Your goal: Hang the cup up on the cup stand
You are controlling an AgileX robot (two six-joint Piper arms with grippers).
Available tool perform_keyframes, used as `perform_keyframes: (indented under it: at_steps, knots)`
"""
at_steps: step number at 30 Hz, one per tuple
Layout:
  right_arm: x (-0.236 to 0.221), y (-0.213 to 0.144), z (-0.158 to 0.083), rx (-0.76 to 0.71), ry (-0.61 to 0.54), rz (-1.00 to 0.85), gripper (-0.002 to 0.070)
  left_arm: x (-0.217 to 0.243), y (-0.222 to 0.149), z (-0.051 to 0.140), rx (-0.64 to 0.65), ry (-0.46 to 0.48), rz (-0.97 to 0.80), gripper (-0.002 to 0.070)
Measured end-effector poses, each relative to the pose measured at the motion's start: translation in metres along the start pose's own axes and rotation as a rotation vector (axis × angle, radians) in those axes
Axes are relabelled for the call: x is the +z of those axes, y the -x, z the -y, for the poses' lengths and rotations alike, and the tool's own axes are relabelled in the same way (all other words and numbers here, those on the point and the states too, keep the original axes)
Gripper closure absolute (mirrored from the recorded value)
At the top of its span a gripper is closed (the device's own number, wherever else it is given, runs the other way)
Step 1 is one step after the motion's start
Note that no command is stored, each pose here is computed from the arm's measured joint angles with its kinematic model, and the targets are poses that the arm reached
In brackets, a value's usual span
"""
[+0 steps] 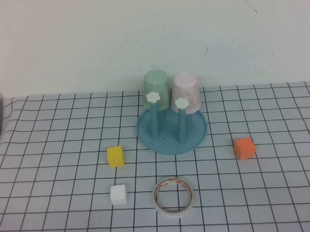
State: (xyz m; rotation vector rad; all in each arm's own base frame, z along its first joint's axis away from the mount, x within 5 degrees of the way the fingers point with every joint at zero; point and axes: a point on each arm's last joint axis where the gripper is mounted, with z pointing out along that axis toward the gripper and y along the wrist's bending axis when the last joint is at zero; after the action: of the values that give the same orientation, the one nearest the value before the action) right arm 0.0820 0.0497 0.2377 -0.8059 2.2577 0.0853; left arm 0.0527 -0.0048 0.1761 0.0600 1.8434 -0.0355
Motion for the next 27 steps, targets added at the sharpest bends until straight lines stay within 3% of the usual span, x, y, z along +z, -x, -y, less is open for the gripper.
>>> perform_keyframes:
  at_steps: [10, 27]
  knots:
    - [0.0000, 0.0000, 0.0000, 0.000, 0.000, 0.000, 0.0678, -0.0001, -0.0001, 0.0013, -0.056, -0.025, -0.001, 0.0676]
    - [0.0000, 0.0000, 0.0000, 0.000, 0.000, 0.000, 0.0678, -0.0001, -0.0002, 0.0004, -0.023, -0.018, -0.002, 0.0676]
